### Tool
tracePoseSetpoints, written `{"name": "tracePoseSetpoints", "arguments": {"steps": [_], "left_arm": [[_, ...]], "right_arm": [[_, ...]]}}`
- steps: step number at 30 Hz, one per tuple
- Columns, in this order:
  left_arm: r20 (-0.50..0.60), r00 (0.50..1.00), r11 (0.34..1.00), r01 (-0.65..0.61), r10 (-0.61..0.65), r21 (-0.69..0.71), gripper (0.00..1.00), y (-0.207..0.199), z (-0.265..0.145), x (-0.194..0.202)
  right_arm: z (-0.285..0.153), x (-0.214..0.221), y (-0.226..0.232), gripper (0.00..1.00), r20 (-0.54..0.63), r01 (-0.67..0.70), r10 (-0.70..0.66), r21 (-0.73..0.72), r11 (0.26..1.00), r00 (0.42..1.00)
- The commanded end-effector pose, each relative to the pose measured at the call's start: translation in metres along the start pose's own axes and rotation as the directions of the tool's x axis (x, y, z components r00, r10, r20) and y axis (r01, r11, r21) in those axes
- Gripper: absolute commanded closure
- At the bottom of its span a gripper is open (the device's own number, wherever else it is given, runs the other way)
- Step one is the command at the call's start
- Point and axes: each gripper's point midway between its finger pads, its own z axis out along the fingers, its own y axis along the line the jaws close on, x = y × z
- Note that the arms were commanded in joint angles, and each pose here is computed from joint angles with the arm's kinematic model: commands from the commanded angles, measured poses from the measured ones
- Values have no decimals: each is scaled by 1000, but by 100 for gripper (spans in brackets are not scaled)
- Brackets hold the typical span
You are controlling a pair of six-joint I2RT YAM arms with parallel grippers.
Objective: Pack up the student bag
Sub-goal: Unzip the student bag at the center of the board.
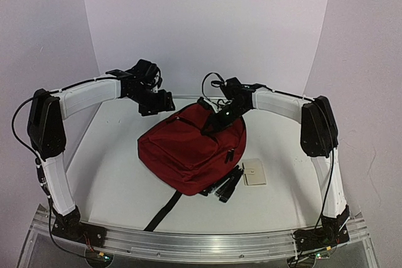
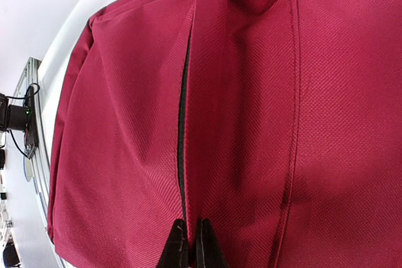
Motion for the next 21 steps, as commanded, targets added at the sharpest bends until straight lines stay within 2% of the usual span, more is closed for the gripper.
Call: {"name": "tracePoseSetpoints", "arguments": {"steps": [1, 2, 8, 12, 15, 21], "left_arm": [[-35, 998, 997, -39, 42, 73, 25, 8, 15, -11], [-41, 998, 994, -40, 45, 98, 26, 8, 18, -13], [-52, 993, 976, -92, 104, 196, 25, 4, 33, -21], [-66, 991, 969, -103, 120, 224, 26, 7, 48, -27], [-86, 987, 966, -110, 133, 235, 27, 9, 59, -27], [-110, 984, 952, -102, 139, 289, 36, 2, 70, -25]], "right_arm": [[-36, -27, -4, 93, 80, -23, 20, 38, 999, 997], [-37, -28, -5, 87, 82, -25, 22, 35, 999, 996], [-34, -23, -2, 87, 71, -32, 32, 3, 999, 997], [-31, -20, -3, 99, 63, -32, 31, 1, 1000, 998], [-31, -19, -4, 100, 60, -30, 30, 3, 1000, 998], [-31, -17, -3, 100, 58, -29, 29, -1, 1000, 998]]}}
